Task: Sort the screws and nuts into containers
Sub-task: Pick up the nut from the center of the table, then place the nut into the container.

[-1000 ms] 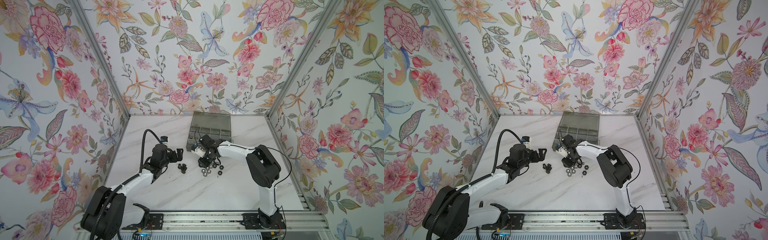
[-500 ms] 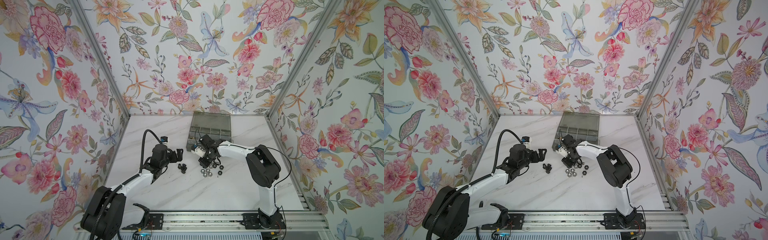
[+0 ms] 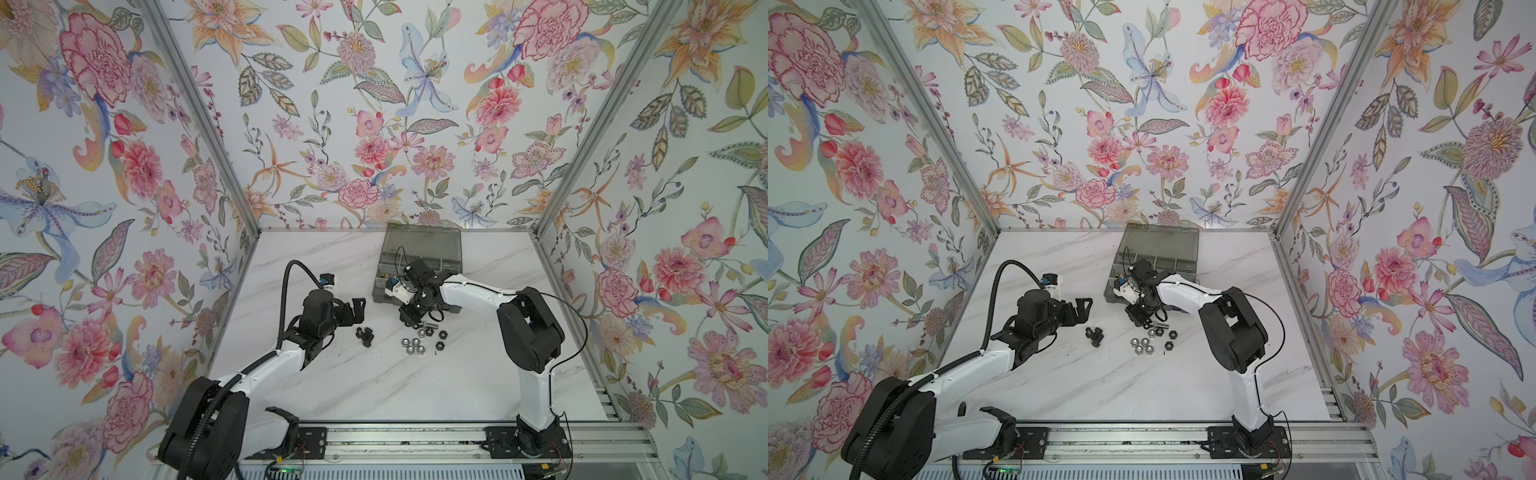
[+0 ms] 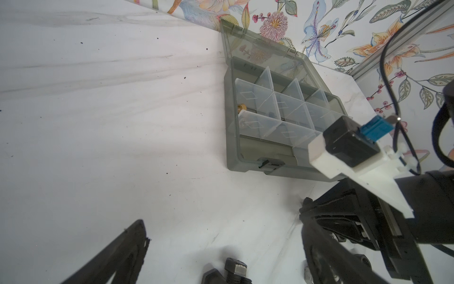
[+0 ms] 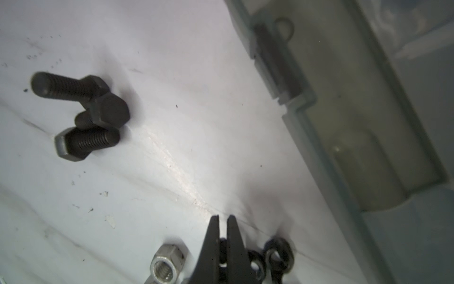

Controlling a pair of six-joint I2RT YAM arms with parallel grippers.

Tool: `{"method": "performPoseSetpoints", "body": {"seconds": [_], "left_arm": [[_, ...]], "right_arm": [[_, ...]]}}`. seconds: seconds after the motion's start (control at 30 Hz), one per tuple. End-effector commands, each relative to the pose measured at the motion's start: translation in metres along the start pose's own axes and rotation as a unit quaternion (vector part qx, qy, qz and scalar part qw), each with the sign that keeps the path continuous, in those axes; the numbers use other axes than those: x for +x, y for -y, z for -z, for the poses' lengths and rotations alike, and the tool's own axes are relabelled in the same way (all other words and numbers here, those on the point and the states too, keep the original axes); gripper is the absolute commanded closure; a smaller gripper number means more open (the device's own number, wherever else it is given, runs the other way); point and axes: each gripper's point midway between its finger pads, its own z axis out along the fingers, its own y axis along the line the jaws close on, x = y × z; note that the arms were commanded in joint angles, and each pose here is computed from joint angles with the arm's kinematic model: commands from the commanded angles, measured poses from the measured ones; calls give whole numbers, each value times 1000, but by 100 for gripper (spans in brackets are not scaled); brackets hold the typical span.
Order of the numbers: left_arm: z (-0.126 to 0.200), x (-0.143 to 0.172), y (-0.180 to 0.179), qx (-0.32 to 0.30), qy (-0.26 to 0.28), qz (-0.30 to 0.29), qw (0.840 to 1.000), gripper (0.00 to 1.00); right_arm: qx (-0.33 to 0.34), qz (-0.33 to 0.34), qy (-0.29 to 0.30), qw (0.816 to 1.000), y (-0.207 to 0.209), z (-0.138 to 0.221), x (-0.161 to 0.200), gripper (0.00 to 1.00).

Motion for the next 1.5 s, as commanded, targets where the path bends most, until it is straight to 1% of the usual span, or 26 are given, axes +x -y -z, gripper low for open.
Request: {"method": "performPoseSetpoints", "body": {"seconds": [0.0,0.17,0.3,0.4,0.6,0.87,0.9,1.0,1.07,1.17,1.3,1.37,1.47], "left_arm": [[3,0,-4,-6,4,0,1000,1],[3,0,-5,-8,4,1,1000,1],[3,0,-5,-9,4,0,1000,1],[2,1,-5,-10,3,0,1000,0],[1,1,-5,-11,0,1,1000,1],[1,0,-4,-10,0,0,1000,0],[1,0,-5,-10,0,1,1000,1],[0,-1,-4,-9,1,1,1000,1],[0,0,-4,-9,0,1,1000,1],[-1,-1,-2,-5,-1,2,1000,1],[-1,-2,-2,-3,1,4,1000,1],[-1,-3,-1,-3,3,3,1000,1],[-1,-3,-1,-3,3,3,1000,1]], "right_arm": [[1,-12,68,998,15,37,-44,100],[29,-24,114,993,47,56,-84,100],[51,-48,134,988,78,58,-104,100],[73,-62,140,986,99,53,-114,100],[105,-67,131,984,122,35,-117,100],[122,-69,109,984,134,16,-107,100],[123,-70,107,984,134,15,-106,96],[125,-70,106,984,134,17,-104,77],[126,-69,108,984,134,19,-105,69],[125,-65,116,983,130,30,-108,63],[119,-53,129,983,114,55,-109,60],[112,-46,132,984,100,68,-103,59],[100,-37,126,986,75,80,-86,57]]}}
